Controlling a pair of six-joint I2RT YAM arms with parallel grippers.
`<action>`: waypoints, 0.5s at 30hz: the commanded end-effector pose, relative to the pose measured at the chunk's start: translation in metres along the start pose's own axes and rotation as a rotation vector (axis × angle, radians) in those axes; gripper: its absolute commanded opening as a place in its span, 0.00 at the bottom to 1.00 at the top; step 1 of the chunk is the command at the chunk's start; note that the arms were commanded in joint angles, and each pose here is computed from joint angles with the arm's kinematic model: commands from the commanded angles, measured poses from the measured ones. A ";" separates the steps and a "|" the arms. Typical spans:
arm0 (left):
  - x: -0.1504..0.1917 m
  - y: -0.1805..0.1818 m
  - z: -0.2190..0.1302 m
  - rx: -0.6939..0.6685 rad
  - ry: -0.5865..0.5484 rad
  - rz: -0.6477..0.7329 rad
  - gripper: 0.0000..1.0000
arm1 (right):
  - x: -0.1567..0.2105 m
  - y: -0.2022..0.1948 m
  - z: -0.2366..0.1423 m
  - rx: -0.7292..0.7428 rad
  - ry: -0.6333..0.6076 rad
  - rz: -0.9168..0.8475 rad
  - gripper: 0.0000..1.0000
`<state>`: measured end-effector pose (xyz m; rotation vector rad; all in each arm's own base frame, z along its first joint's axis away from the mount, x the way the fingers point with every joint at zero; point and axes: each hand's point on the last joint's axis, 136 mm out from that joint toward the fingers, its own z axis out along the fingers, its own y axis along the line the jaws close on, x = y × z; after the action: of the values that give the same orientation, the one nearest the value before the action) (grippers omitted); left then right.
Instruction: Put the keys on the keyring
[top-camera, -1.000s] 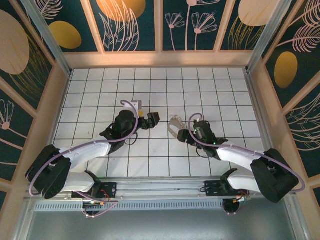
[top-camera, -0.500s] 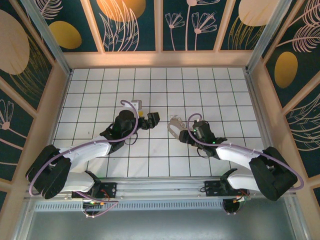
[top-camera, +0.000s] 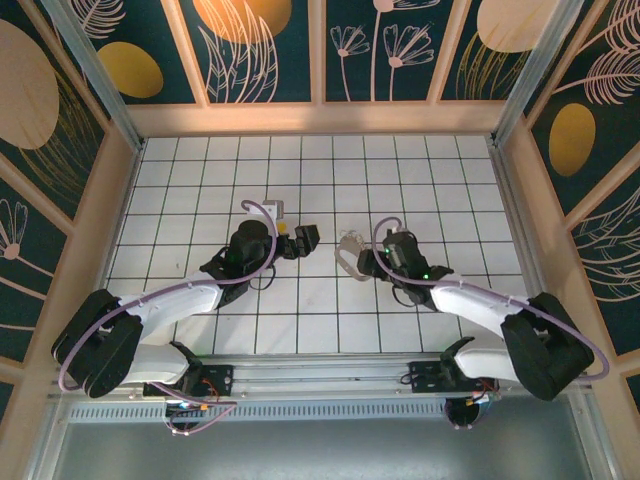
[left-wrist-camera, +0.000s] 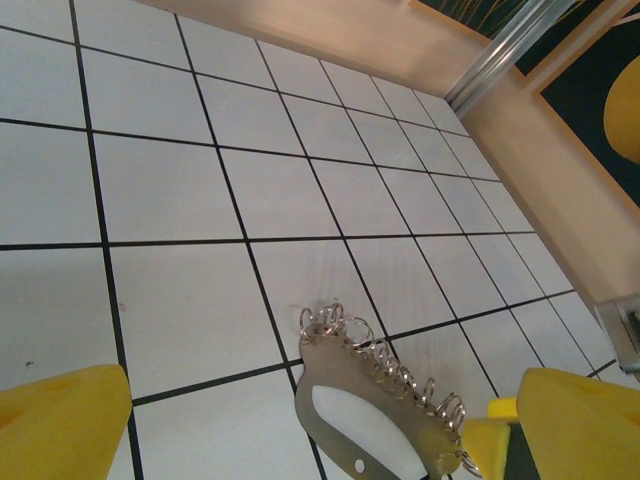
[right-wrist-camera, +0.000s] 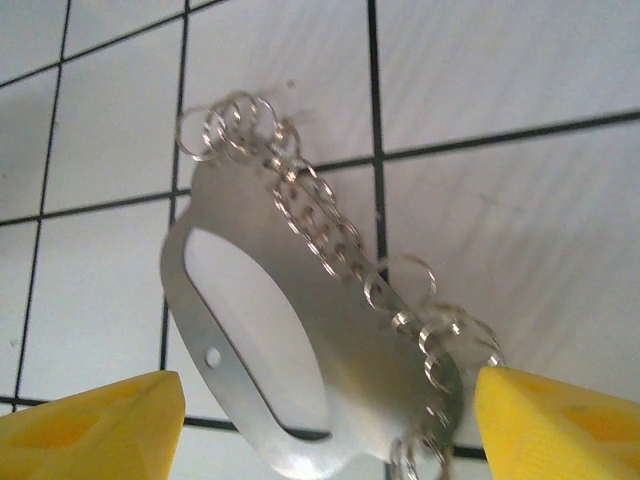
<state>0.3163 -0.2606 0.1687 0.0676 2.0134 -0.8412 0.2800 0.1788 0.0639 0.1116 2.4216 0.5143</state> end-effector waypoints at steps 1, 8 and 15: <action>-0.004 -0.005 -0.002 0.003 -0.008 0.018 0.99 | -0.013 0.002 0.009 0.017 -0.018 -0.035 0.77; -0.004 -0.003 -0.007 -0.002 -0.014 0.020 0.99 | -0.007 0.005 0.030 -0.010 0.030 -0.019 0.77; -0.003 -0.001 -0.007 -0.006 -0.013 0.021 0.99 | -0.006 0.020 0.044 -0.071 0.062 -0.016 0.75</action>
<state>0.3150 -0.2584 0.1719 0.0635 2.0096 -0.8360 0.3014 0.1941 0.0337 0.0854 2.4913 0.5194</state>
